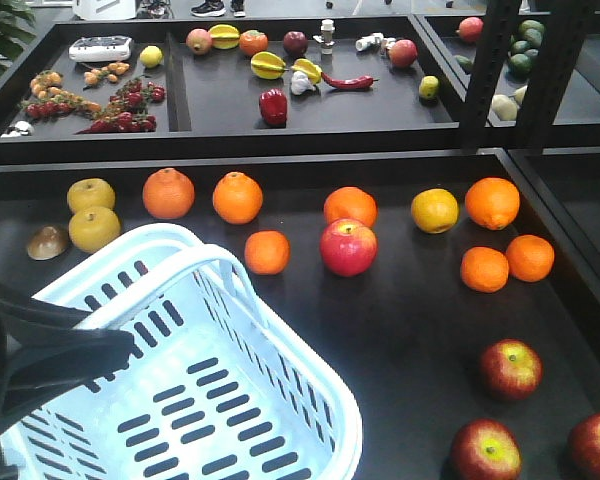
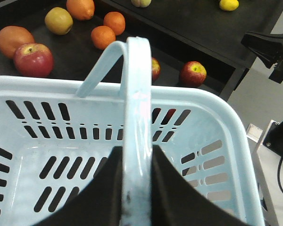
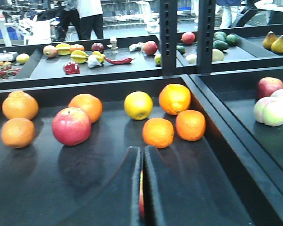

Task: Pick three apples into basket with both arms
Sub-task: 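Drive the base up to the apple table edge, basket held in left gripper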

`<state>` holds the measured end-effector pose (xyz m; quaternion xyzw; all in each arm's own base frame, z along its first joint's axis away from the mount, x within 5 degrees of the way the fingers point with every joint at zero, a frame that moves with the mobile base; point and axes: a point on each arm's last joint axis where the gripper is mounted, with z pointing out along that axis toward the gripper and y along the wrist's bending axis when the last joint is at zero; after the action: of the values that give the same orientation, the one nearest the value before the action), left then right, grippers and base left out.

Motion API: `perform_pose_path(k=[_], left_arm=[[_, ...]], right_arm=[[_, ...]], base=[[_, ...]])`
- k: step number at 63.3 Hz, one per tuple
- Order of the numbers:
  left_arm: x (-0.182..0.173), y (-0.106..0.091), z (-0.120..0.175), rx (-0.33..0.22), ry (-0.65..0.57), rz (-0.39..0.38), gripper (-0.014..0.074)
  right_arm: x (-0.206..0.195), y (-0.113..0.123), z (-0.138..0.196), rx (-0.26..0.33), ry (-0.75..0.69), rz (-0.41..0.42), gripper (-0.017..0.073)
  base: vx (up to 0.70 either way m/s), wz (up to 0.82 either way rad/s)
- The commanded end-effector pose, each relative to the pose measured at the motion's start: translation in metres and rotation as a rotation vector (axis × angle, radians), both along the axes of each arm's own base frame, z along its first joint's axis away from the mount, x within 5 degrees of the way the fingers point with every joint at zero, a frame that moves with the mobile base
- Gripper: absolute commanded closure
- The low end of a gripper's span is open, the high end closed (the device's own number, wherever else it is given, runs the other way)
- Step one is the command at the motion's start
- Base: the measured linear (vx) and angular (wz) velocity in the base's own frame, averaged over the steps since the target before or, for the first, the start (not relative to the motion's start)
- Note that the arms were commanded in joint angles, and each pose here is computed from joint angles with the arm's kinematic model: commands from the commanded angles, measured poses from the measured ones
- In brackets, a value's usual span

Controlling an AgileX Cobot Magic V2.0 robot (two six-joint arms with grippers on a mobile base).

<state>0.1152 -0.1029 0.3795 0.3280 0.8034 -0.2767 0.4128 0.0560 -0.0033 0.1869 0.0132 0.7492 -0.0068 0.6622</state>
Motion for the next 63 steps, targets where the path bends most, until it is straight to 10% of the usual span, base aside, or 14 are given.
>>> perform_pose_path(k=[1, 63], left_arm=[[0.0000, -0.0003, 0.0182, -0.101, -0.069, 0.033, 0.0600], [0.0000, -0.0003, 0.0182, -0.101, -0.069, 0.033, 0.0600]], right_arm=[[0.0003, 0.0015, 0.0024, -0.014, -0.069, 0.017, 0.0564], [0.0003, 0.0015, 0.0024, -0.014, -0.069, 0.017, 0.0564]], base=[[0.07, -0.11], [0.00, 0.02]])
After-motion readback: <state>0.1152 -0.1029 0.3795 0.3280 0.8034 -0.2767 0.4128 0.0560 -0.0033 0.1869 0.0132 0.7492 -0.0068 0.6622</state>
